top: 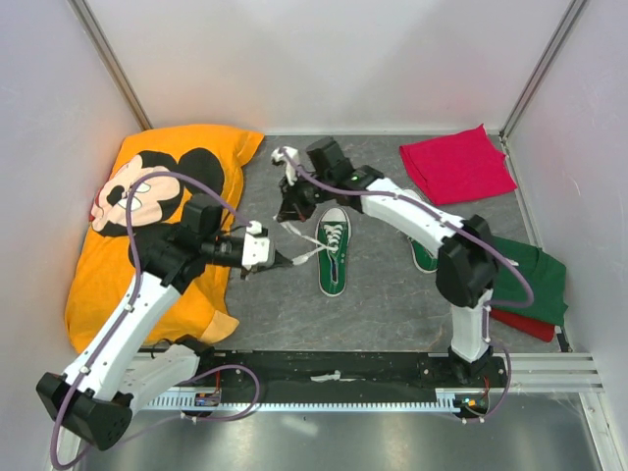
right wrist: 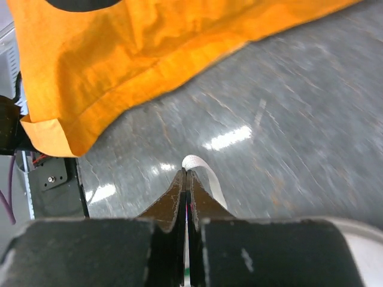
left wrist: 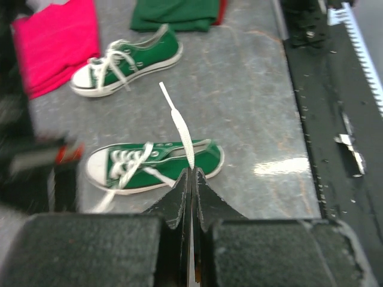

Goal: Tie the shoes

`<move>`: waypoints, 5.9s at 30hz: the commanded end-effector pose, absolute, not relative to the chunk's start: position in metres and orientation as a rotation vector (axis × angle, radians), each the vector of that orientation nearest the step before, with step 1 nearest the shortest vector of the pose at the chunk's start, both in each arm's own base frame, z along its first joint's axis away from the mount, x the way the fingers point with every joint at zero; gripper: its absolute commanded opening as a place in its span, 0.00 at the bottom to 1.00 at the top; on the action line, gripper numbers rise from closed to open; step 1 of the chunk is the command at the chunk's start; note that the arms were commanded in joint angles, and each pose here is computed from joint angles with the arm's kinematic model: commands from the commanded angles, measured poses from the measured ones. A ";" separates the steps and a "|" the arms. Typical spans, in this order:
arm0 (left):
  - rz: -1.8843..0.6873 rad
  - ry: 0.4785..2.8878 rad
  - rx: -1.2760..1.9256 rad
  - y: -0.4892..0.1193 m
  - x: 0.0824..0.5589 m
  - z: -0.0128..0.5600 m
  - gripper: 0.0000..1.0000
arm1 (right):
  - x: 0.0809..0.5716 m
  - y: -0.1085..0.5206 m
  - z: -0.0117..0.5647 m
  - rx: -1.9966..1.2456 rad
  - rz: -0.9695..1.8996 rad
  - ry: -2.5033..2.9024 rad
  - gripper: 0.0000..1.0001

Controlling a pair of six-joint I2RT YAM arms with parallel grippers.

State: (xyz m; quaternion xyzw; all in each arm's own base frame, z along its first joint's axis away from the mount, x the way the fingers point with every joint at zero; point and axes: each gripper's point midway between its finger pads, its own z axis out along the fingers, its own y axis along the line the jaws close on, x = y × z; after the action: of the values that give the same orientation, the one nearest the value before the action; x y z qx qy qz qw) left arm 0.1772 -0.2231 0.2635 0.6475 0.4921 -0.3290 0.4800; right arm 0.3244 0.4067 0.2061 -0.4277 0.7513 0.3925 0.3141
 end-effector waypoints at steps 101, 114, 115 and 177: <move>-1.098 2.237 0.398 -0.221 0.454 0.098 0.02 | 0.276 0.423 0.053 -1.911 0.567 1.658 0.00; -0.968 2.212 0.809 -0.189 0.361 0.112 0.02 | 0.257 0.323 0.136 -1.543 0.795 2.012 0.00; -0.953 2.260 0.807 -0.183 0.350 0.102 0.01 | 0.254 0.316 0.143 -1.519 0.802 2.019 0.00; -1.178 1.973 1.408 -0.294 0.310 0.083 0.18 | 0.273 0.289 0.096 -0.835 0.826 2.381 0.00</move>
State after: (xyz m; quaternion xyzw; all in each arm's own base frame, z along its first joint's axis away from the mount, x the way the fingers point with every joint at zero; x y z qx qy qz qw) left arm 0.3090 -0.2865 0.0749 0.5016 0.7271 -0.4113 0.2248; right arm 0.2543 0.2817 0.0814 -0.3231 0.8705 0.3079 0.2076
